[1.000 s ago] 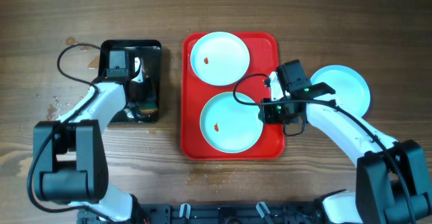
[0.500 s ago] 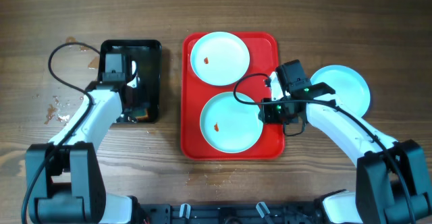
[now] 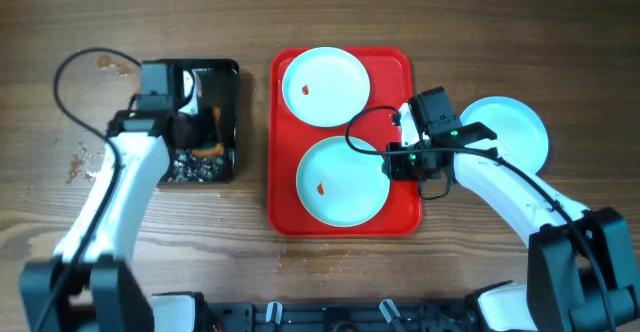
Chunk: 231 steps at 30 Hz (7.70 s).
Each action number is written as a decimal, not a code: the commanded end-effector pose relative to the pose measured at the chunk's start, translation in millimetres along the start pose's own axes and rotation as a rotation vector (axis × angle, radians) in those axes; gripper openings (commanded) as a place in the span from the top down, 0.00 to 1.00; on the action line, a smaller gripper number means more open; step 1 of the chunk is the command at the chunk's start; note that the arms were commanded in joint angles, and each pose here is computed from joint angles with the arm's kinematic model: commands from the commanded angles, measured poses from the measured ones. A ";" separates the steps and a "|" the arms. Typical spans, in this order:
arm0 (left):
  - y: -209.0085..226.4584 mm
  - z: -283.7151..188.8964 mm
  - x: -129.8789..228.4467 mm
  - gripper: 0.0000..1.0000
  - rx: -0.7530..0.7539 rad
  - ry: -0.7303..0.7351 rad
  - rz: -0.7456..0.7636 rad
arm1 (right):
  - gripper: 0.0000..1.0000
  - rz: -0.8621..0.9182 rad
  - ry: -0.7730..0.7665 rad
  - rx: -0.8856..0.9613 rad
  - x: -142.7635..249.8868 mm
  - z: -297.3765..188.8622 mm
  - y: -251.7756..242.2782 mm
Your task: Clean dirty plates on tray and stack at the side
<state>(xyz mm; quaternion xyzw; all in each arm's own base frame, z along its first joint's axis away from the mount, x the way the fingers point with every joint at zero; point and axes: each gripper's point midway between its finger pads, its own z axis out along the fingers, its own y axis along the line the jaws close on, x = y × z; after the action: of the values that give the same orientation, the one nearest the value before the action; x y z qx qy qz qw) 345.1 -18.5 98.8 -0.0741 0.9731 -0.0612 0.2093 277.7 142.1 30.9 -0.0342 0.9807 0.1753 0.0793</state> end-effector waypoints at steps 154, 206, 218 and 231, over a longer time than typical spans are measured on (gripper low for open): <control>70.2 20.4 17.5 0.00 -0.338 0.083 -0.269 | 0.96 0.820 -0.484 0.481 -2.6 -161.2 -244.6; 70.2 20.4 17.5 0.00 -0.338 0.083 -0.269 | 0.68 0.159 0.285 0.137 -31.1 41.9 3.5; 17.2 25.1 40.8 0.00 -0.041 0.233 -0.305 | 0.96 0.007 0.010 0.284 -92.7 26.3 -17.9; 48.7 32.5 24.6 0.37 -0.212 0.140 -0.282 | 0.68 0.005 -0.016 0.205 -85.1 -25.1 4.0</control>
<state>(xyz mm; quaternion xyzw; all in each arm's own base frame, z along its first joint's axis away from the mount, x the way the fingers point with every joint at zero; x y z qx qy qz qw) 329.1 0.6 60.3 -0.2189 0.9677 -0.0509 0.1146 348.8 142.6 30.6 0.0126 0.9971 0.0687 0.0310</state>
